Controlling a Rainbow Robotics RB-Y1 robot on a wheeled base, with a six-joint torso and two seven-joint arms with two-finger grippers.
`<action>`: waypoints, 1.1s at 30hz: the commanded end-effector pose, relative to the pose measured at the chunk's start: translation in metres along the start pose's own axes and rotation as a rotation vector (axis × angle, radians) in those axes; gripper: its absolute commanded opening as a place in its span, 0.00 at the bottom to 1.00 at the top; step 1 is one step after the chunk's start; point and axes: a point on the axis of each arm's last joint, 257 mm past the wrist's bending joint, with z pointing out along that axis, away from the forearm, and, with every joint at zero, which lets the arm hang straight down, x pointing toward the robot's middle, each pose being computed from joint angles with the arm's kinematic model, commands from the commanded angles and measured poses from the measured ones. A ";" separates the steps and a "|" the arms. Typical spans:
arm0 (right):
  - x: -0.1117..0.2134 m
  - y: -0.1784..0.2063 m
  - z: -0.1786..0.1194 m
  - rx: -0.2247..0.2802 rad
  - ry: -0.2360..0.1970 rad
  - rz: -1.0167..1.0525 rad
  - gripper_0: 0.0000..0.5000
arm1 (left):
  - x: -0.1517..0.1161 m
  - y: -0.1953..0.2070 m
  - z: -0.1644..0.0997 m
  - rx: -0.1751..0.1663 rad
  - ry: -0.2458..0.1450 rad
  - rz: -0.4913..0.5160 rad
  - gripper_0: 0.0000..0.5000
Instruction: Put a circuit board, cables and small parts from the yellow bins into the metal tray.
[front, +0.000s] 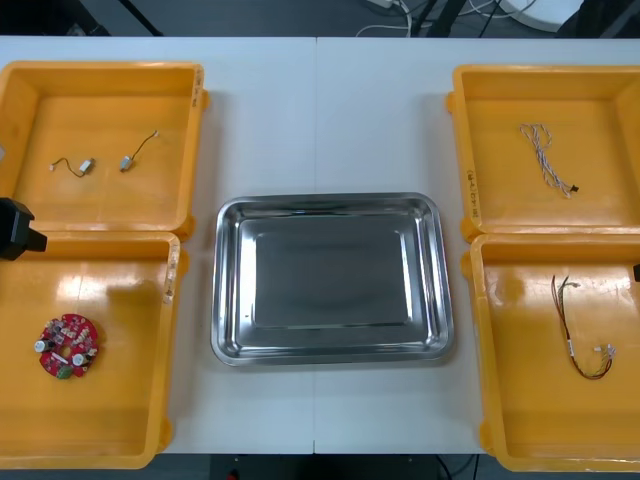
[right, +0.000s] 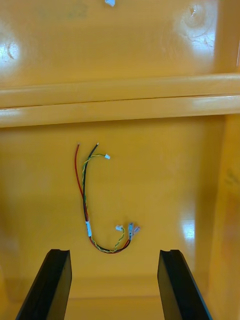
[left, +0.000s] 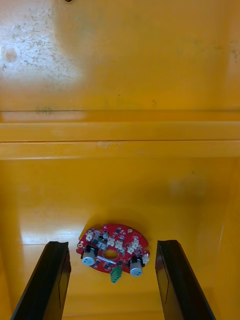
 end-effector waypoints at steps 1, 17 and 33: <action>-0.022 -0.010 -0.024 0.034 -0.073 0.026 1.00 | -0.016 -0.003 -0.010 0.011 -0.045 -0.112 1.00; -0.022 -0.010 -0.024 0.034 -0.073 0.026 1.00 | -0.016 -0.003 -0.010 0.011 -0.045 -0.112 1.00; -0.022 -0.010 -0.024 0.034 -0.073 0.026 1.00 | -0.016 -0.003 -0.010 0.011 -0.045 -0.112 1.00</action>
